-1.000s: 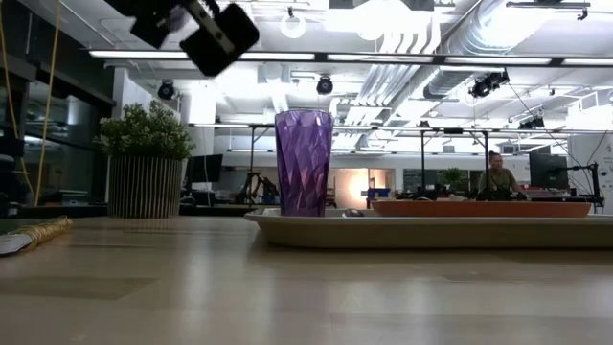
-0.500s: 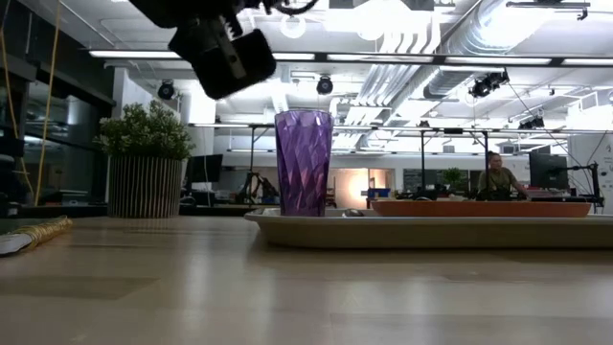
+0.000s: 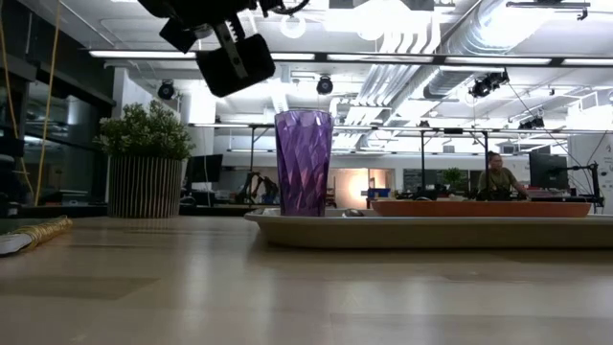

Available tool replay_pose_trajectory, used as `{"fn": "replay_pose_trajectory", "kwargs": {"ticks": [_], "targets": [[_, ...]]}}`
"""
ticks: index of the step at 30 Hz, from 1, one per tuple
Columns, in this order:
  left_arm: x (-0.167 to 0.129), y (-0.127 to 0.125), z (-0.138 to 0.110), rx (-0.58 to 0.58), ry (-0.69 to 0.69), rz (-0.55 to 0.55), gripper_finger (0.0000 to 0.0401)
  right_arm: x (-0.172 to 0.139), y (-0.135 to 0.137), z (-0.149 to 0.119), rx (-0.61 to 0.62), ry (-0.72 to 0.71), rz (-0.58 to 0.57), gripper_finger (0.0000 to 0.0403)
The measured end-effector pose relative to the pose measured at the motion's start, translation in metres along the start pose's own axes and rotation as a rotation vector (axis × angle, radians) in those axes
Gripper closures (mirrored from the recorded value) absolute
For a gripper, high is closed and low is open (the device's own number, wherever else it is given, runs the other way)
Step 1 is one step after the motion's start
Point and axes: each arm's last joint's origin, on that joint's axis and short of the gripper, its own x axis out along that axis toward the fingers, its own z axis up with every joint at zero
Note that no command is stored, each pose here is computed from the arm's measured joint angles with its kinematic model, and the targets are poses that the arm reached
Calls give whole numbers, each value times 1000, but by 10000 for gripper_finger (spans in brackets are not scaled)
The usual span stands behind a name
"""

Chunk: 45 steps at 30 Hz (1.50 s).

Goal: Pick and place plate/cup/fork/spoon on tray
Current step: Put the blue fork on the gray serving tray to the left of the orange spoon

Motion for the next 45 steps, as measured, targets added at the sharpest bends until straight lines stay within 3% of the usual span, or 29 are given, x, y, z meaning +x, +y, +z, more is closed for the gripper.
{"fn": "replay_pose_trajectory", "kwargs": {"ticks": [8, 21, 36, 45], "targets": [[-8, 6, 3, -29, -32, 29, 401, 0, 2, -3, -87, 28, 12, 143], [-11, 8, 3, -60, -38, 43, 401, 0, 1, -6, -134, 91, -28, 290], [0, 1, -1, -117, -2, 18, 401, 2, -1, -10, -171, 115, -26, 311], [-1, 4, 0, -114, -41, 75, 397, 5, -3, -13, -189, 121, -24, 395]]}}
